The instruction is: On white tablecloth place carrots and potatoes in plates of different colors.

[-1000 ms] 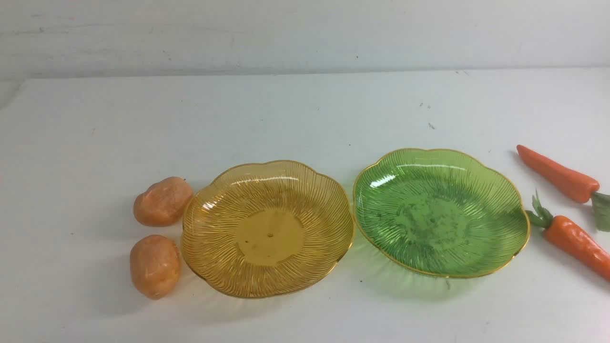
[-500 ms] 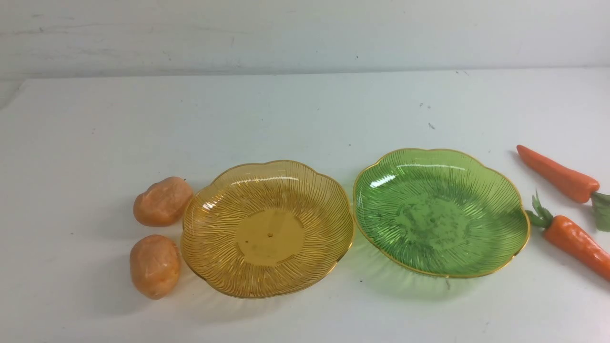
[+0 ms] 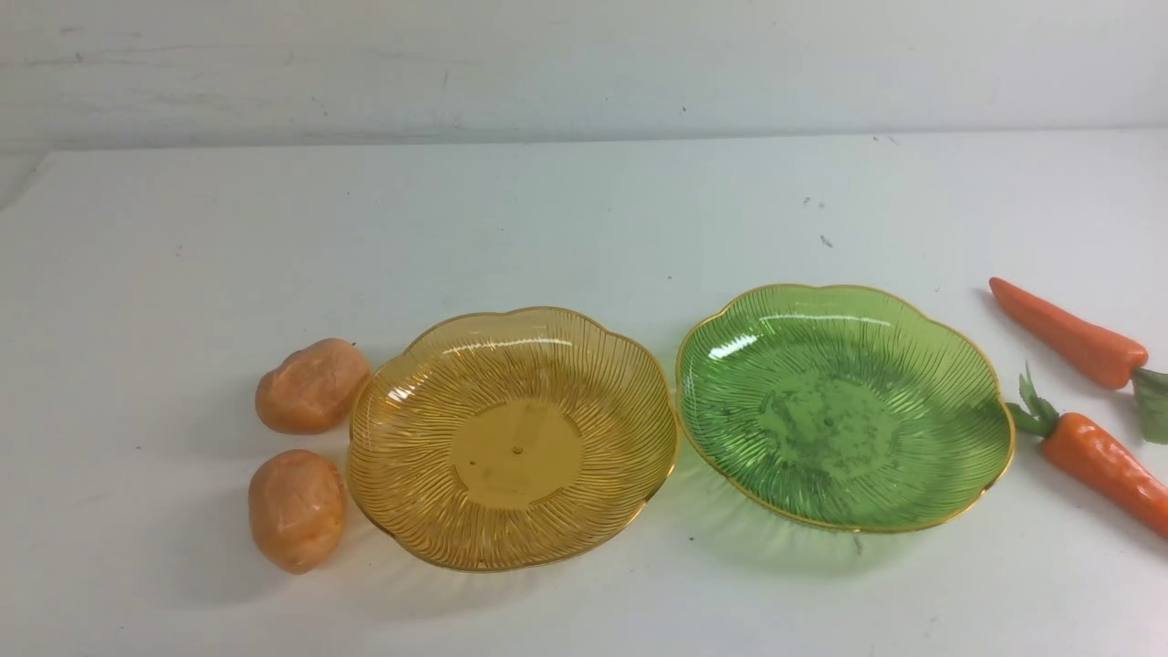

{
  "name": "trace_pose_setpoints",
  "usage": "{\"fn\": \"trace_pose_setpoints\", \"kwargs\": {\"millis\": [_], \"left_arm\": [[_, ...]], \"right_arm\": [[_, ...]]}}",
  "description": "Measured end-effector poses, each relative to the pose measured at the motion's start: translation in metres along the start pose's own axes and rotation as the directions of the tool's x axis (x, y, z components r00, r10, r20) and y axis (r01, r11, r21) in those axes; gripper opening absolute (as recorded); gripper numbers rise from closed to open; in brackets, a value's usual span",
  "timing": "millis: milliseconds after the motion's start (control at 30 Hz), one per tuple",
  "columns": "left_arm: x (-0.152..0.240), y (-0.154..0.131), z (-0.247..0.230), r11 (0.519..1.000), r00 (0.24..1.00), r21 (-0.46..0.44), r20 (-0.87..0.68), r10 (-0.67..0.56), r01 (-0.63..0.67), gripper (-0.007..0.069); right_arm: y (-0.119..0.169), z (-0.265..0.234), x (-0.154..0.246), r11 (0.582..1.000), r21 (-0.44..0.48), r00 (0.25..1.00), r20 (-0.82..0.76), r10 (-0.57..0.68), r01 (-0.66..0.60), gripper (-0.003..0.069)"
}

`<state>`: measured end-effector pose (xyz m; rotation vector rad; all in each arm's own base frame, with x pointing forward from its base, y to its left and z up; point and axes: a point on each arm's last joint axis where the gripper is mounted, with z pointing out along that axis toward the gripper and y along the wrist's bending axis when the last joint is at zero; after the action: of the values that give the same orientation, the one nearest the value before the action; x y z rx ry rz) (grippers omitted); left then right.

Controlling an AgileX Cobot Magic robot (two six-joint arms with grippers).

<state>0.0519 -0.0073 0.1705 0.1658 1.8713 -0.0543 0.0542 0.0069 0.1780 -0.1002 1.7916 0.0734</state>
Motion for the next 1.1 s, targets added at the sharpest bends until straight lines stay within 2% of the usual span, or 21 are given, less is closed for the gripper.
{"fn": "trace_pose_setpoints", "kwargs": {"millis": [567,600,633,667,700,733,767,800,833,867,933,1000,1067,1100], "left_arm": [[0.000,0.000,0.000,1.000,1.000,-0.001,0.000,0.003,-0.003,-0.0003],[0.000,0.000,0.000,1.000,1.000,-0.001,0.000,0.001,-0.001,-0.0003],[0.000,-0.001,0.000,0.999,0.999,0.008,0.001,-0.035,0.035,-0.0003],[0.000,-0.002,0.000,0.993,0.993,0.026,0.000,-0.119,0.119,-0.0003],[-0.001,-0.005,0.000,0.964,0.966,0.061,-0.005,-0.259,0.259,-0.0003],[-0.002,-0.010,0.000,0.895,0.900,0.099,-0.023,-0.435,0.435,-0.0003],[-0.004,-0.013,-0.001,0.794,0.805,0.139,-0.051,-0.591,0.592,-0.0003],[-0.005,-0.015,-0.001,0.698,0.714,0.160,-0.077,-0.696,0.698,-0.0003],[-0.007,-0.018,-0.002,0.582,0.605,0.182,-0.111,-0.789,0.793,-0.0003],[-0.009,-0.020,-0.003,0.475,0.504,0.198,-0.141,-0.852,0.858,-0.0003],[-0.013,-0.022,-0.004,0.315,0.356,0.222,-0.177,-0.918,0.923,-0.0003],[-0.016,-0.022,-0.004,0.259,0.303,0.235,-0.177,-0.936,0.937,-0.0003],[-0.017,-0.021,-0.004,0.241,0.286,0.242,-0.172,-0.943,0.940,-0.0003],[-0.017,-0.021,-0.004,0.247,0.293,0.244,-0.171,-0.941,0.938,-0.0003]], "right_arm": [[-0.001,0.000,-0.002,1.000,0.009,1.000,0.017,-0.014,0.014,-0.0015],[0.000,0.000,-0.003,0.999,-0.046,0.999,0.029,0.029,-0.028,-0.0015],[0.000,0.000,-0.004,0.994,-0.009,0.993,0.041,0.113,-0.113,-0.0015],[0.002,0.000,-0.005,0.962,-0.038,0.961,0.050,0.271,-0.269,-0.0015],[0.004,0.000,-0.006,0.923,-0.061,0.922,0.050,0.384,-0.381,-0.0015],[0.005,0.000,-0.007,0.849,-0.091,0.850,0.039,0.525,-0.520,-0.0015],[0.006,-0.001,-0.008,0.783,-0.111,0.786,0.027,0.618,-0.612,-0.0015],[0.008,-0.001,-0.009,0.726,-0.126,0.730,0.015,0.683,-0.676,-0.0015],[0.008,-0.001,-0.010,0.673,-0.141,0.679,0.009,0.734,-0.726,-0.0015],[0.008,-0.001,-0.011,0.651,-0.148,0.657,0.012,0.754,-0.744,-0.0015],[0.007,-0.001,-0.013,0.630,-0.161,0.633,0.036,0.773,-0.760,-0.0015],[0.006,-0.001,-0.015,0.627,-0.165,0.628,0.050,0.777,-0.762,-0.0015],[0.005,-0.001,-0.015,0.628,-0.168,0.628,0.062,0.776,-0.760,-0.0015],[0.006,-0.003,-0.020,0.664,-0.171,0.662,0.073,0.746,-0.728,-0.0015]]}}
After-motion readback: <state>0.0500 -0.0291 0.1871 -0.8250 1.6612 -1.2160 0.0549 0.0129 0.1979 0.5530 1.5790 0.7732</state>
